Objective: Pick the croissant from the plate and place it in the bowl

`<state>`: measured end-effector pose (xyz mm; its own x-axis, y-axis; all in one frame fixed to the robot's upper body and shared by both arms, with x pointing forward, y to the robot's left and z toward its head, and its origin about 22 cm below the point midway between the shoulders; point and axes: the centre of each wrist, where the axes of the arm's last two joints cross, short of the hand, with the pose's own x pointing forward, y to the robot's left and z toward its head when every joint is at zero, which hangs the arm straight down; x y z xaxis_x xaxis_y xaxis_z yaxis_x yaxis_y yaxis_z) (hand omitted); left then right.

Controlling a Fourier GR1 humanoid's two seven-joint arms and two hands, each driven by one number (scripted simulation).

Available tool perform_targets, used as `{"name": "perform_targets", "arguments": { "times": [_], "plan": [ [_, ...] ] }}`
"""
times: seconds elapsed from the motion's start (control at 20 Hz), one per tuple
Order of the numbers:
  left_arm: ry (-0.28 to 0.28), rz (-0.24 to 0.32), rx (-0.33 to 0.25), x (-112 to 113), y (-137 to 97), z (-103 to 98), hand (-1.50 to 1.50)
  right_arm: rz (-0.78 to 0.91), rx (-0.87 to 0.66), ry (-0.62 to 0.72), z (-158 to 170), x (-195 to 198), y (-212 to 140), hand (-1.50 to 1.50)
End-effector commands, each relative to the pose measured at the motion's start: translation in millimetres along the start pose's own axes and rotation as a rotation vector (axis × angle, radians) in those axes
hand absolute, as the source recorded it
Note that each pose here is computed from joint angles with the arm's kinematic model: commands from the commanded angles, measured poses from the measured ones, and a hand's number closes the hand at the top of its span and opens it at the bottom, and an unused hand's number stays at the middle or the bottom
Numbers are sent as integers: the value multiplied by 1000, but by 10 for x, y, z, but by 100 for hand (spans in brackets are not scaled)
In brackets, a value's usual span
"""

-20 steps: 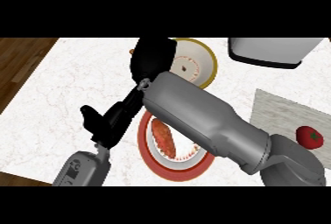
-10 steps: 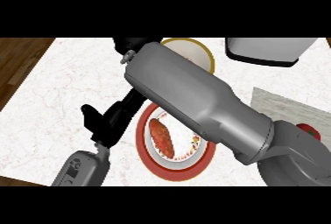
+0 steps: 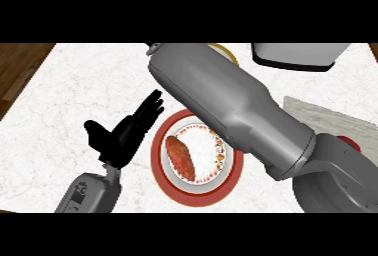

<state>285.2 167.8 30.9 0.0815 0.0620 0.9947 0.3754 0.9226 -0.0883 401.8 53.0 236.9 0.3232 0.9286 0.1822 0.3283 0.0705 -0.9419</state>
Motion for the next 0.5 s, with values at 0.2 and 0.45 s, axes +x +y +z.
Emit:
{"name": "perform_targets", "arguments": {
  "times": [0.2,0.45],
  "plan": [
    [-18,-7,24,18,100,38,0,-44,-40,226,-201,-263,441,150],
    [-8,-3,15,-47,-8,71,0,40,-51,252,-369,-443,607,150]
  ]
}}
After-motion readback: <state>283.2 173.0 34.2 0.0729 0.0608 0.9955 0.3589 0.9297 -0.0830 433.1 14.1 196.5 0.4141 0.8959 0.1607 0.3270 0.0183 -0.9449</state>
